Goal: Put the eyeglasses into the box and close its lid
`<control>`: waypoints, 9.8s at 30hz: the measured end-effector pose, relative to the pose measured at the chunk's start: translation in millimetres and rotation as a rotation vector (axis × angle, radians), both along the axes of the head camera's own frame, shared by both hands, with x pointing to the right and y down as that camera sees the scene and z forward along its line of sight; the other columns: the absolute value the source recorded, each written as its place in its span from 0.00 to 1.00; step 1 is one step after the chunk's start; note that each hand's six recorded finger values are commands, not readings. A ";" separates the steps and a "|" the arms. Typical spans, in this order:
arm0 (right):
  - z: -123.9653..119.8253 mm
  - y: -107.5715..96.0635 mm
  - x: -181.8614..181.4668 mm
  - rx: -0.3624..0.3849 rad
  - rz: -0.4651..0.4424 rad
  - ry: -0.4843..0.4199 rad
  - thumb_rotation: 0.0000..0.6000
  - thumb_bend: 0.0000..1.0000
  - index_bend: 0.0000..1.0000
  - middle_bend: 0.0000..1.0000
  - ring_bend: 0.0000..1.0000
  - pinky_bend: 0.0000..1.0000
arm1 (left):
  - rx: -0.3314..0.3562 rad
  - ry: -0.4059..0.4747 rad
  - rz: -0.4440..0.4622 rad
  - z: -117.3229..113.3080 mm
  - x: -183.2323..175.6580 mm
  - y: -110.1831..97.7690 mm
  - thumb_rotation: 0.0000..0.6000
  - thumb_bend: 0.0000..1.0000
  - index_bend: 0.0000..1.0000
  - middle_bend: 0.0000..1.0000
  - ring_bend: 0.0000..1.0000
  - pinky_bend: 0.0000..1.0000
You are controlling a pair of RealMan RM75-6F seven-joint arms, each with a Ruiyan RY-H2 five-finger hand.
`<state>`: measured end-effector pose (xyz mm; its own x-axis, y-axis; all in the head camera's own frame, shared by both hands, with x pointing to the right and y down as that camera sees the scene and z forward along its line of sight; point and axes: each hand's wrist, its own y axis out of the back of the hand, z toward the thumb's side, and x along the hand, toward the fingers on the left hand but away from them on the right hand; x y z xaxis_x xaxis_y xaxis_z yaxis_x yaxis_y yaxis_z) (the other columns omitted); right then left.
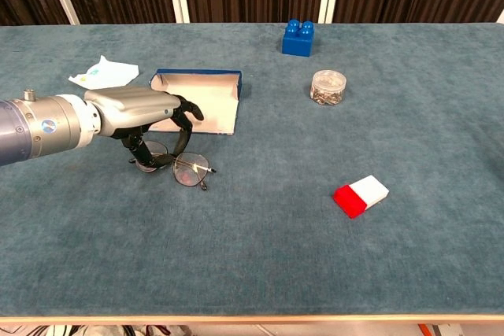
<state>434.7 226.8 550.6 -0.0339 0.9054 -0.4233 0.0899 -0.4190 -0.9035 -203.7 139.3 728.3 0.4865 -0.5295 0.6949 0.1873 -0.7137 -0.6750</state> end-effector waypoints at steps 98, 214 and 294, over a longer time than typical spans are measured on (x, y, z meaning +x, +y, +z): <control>1.9 1.0 -0.4 -0.020 0.036 -0.030 1.00 0.00 0.00 0.00 0.00 0.17 | 0.033 -0.146 -0.441 23.9 46.0 -124.7 1.00 0.42 0.20 0.04 0.00 0.00; 3.4 3.4 4.4 -0.055 0.085 -0.039 1.00 0.00 0.00 0.00 0.00 0.17 | -0.062 -0.133 -0.408 38.7 20.9 -68.0 1.00 0.43 0.00 0.64 0.61 0.77; 4.1 2.4 7.8 -0.073 0.128 -0.058 1.00 0.00 0.00 0.00 0.00 0.17 | 0.104 -0.075 -0.175 21.0 4.9 -41.3 1.00 0.18 0.11 0.11 0.01 0.01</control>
<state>442.5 229.3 554.6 -0.1206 0.8621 -0.4921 0.1980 -0.4649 -0.8629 -198.8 98.0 749.3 0.3298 -0.6717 0.6633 0.1194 -0.6673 -0.7351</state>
